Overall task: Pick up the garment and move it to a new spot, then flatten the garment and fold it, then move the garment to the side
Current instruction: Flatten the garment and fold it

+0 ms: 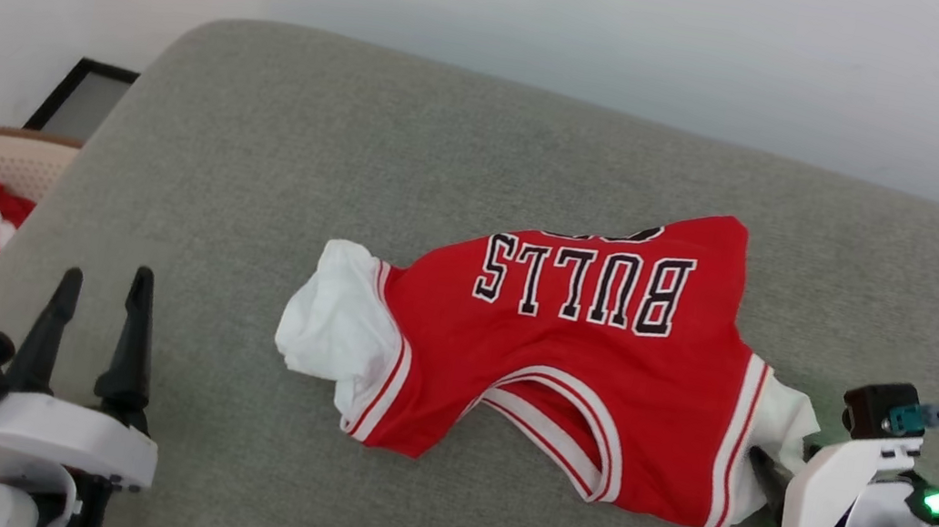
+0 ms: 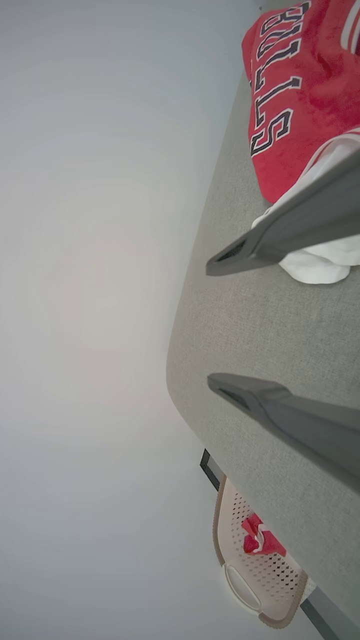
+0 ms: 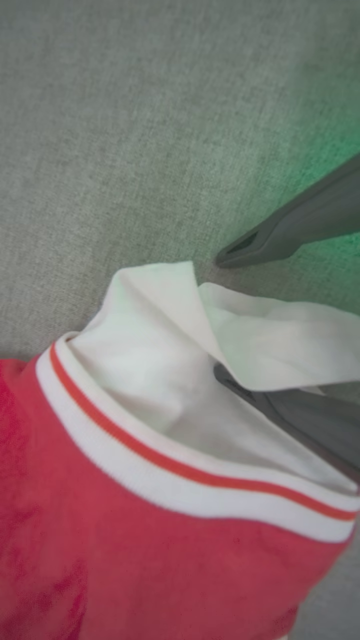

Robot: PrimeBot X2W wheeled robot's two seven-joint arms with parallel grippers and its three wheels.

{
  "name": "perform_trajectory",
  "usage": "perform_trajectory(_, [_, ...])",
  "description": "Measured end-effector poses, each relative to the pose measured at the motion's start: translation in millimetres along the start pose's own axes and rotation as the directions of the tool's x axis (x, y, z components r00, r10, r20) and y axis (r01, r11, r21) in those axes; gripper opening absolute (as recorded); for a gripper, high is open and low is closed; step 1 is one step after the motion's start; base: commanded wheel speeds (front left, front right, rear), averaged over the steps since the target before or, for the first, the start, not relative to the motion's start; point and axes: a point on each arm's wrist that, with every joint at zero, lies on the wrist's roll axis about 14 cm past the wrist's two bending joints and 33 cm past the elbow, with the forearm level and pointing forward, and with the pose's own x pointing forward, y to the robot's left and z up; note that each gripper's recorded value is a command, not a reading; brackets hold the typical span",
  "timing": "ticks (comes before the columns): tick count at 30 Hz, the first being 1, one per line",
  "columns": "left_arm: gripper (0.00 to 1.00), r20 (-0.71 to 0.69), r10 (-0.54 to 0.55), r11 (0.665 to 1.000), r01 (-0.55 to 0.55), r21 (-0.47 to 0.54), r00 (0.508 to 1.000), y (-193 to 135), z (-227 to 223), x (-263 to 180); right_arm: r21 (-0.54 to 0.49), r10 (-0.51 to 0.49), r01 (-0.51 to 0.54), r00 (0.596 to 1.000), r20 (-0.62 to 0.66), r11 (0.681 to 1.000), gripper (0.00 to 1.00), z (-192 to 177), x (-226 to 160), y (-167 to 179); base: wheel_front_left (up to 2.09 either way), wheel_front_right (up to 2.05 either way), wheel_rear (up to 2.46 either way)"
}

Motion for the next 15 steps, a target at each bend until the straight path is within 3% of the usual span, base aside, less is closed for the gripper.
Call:
perform_trajectory(1, [1.00,-0.004,0.007,1.000,-0.007,-0.002,1.000,2,-3,-2,-0.008,0.005,-0.005,1.000,-0.013,1.000,0.32,0,3,1,0.00,0.00,0.00])
perform_trajectory(2, [1.00,-0.009,0.011,1.000,-0.011,0.003,1.000,4,-6,-3,-0.020,0.010,-0.010,1.000,-0.017,1.000,0.00,2,6,3,0.00,0.00,0.00])
perform_trajectory(10, [1.00,-0.008,0.046,0.999,-0.046,-0.009,0.999,15,-13,-7,-0.043,0.014,-0.015,1.000,-0.021,0.999,0.00,10,12,-1,0.00,0.00,0.00])
perform_trajectory(15, [1.00,0.003,0.053,0.998,-0.053,-0.019,0.999,18,-13,-7,-0.045,-0.055,0.055,0.998,-0.005,0.997,0.00,16,0,-36,0.00,0.00,0.00])
